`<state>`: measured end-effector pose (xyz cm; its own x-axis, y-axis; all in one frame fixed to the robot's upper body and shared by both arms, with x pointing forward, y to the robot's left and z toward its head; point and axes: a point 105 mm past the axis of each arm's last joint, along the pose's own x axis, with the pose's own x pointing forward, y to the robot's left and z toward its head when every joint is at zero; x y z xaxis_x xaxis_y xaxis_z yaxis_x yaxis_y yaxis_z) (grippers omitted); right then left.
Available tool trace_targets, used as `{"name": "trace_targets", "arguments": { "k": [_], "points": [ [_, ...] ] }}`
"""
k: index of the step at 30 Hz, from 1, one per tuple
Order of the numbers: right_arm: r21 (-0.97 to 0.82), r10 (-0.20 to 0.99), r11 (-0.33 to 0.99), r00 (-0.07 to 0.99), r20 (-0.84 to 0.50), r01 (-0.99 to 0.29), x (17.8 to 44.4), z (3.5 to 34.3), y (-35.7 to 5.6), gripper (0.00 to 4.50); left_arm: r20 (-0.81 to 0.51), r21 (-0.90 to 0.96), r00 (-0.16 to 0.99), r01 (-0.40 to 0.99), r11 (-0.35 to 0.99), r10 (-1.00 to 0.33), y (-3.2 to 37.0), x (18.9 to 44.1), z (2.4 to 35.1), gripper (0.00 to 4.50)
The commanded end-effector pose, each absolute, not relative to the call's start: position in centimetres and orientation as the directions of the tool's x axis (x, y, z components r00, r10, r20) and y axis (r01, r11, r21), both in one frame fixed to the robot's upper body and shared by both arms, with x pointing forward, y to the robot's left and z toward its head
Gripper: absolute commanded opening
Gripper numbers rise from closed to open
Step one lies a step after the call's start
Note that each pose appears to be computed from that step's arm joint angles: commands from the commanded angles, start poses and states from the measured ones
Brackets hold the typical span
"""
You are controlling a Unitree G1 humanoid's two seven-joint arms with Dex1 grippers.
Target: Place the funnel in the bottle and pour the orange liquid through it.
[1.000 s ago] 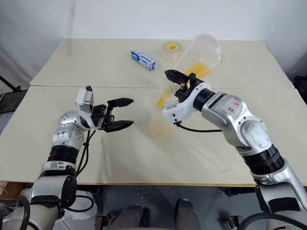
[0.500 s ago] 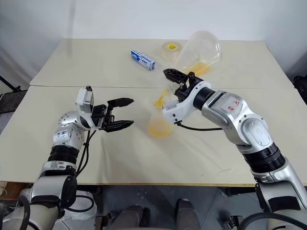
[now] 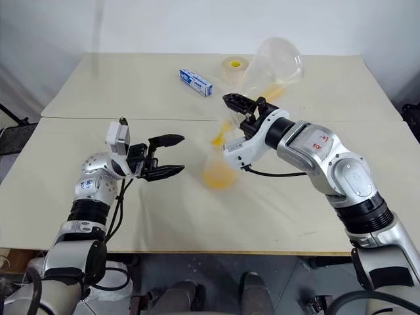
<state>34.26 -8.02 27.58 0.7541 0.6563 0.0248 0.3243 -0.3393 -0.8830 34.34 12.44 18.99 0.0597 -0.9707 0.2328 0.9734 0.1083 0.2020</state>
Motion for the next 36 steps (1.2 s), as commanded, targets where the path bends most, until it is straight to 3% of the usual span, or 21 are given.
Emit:
{"name": "trace_targets", "arguments": {
  "k": [1, 30, 36],
  "points": [
    [-0.848, 0.664, -0.328, 0.740, 0.106, 0.416, 33.64, 30.19, -8.34, 2.43, 0.248, 0.239, 0.049, 0.965, 0.110, -0.968, 12.55, 34.37, 19.97, 4.50],
    [-0.778, 0.689, -0.413, 0.721, 0.074, 0.474, 33.47, 30.39, -8.42, 2.43, 0.256, 0.252, 0.045, 0.961, 0.111, -0.966, 12.44, 34.82, 20.05, 4.50],
    [-0.831, 0.690, -0.327, 0.715, 0.114, 0.449, 33.43, 30.98, -8.26, 2.43, 0.244, 0.250, 0.068, 0.959, 0.130, -0.967, 12.60, 35.01, 19.91, 4.50]
  ]
}}
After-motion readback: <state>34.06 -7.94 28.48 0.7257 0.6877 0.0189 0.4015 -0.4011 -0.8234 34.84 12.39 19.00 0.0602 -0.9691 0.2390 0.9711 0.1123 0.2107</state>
